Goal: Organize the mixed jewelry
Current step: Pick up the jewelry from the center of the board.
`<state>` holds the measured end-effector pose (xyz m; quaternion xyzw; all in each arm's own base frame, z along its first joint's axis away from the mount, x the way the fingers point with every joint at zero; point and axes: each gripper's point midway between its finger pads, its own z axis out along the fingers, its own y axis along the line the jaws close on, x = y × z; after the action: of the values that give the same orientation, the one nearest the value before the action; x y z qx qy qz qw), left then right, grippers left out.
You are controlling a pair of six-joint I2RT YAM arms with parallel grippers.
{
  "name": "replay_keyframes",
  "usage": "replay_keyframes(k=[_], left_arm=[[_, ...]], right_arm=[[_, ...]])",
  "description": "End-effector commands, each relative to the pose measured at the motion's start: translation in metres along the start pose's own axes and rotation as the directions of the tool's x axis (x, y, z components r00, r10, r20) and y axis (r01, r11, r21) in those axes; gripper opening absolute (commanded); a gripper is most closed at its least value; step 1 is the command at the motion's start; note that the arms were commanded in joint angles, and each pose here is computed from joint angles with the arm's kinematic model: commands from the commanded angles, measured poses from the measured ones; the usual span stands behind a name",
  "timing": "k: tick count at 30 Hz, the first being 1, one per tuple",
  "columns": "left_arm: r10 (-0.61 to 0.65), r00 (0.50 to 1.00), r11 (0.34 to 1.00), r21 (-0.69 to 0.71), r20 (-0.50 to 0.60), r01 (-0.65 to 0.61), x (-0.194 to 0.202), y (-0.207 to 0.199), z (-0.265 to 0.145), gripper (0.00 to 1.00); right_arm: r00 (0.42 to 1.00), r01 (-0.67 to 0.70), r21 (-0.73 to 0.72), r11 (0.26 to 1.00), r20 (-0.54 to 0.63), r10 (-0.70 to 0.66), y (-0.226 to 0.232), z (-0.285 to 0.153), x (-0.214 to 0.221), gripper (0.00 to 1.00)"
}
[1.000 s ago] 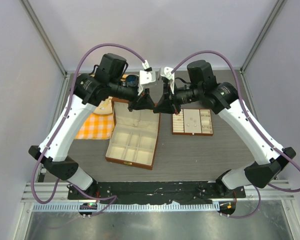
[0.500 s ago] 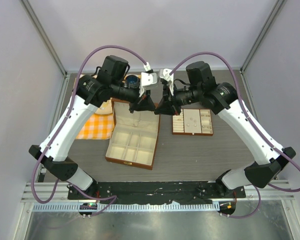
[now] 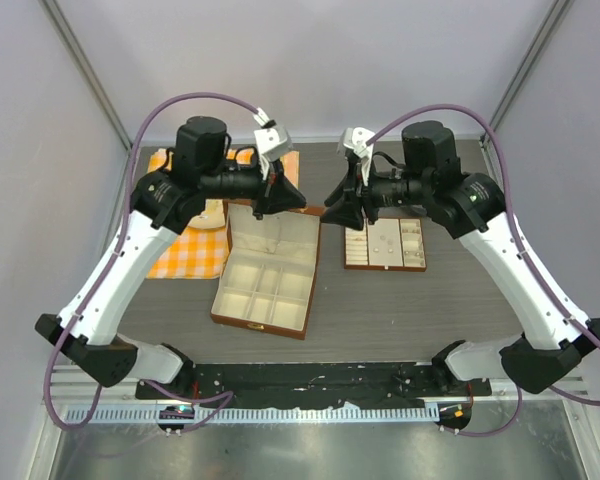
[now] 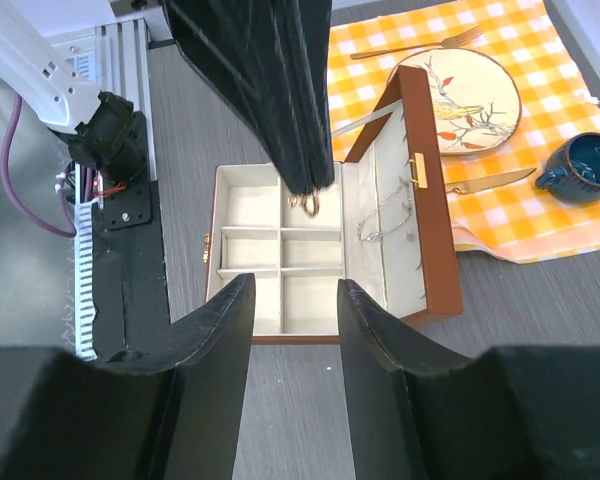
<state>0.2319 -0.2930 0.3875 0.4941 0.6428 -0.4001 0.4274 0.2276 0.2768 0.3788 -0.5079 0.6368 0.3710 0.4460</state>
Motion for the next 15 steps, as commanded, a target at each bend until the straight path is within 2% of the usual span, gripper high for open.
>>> replay_keyframes(k=[1,3,4,6,15], left_arm=[[-0.053,0.969,0.995,-0.070,0.241,0.072,-0.055,0.009,-0.018,0.00],[-0.174,0.949,0.979,-0.062,0.262,0.196,-0.048,0.016,-0.015,0.00],[-0.180,0.936,0.978,-0.043,0.302,0.202,-0.057,0.016,-0.016,0.00],[-0.272,0.908,0.955,-0.025,0.317,0.295,-0.052,0.022,-0.015,0.00],[-0.304,0.877,0.949,0.031,0.371,0.315,-0.069,0.018,-0.018,0.00]], right_arm=[[0.996,-0.004,0.017,1.000,0.084,0.002,-0.003,-0.007,-0.018,0.45],[0.994,-0.017,0.020,1.000,0.109,0.014,-0.008,-0.008,-0.025,0.45],[0.993,-0.016,0.005,1.000,0.119,0.015,-0.006,-0.007,-0.027,0.45],[0.992,-0.035,-0.018,0.999,0.124,0.037,-0.009,-0.003,-0.029,0.45],[0.985,-0.070,-0.103,0.992,0.147,0.085,-0.015,0.015,-0.041,0.50]])
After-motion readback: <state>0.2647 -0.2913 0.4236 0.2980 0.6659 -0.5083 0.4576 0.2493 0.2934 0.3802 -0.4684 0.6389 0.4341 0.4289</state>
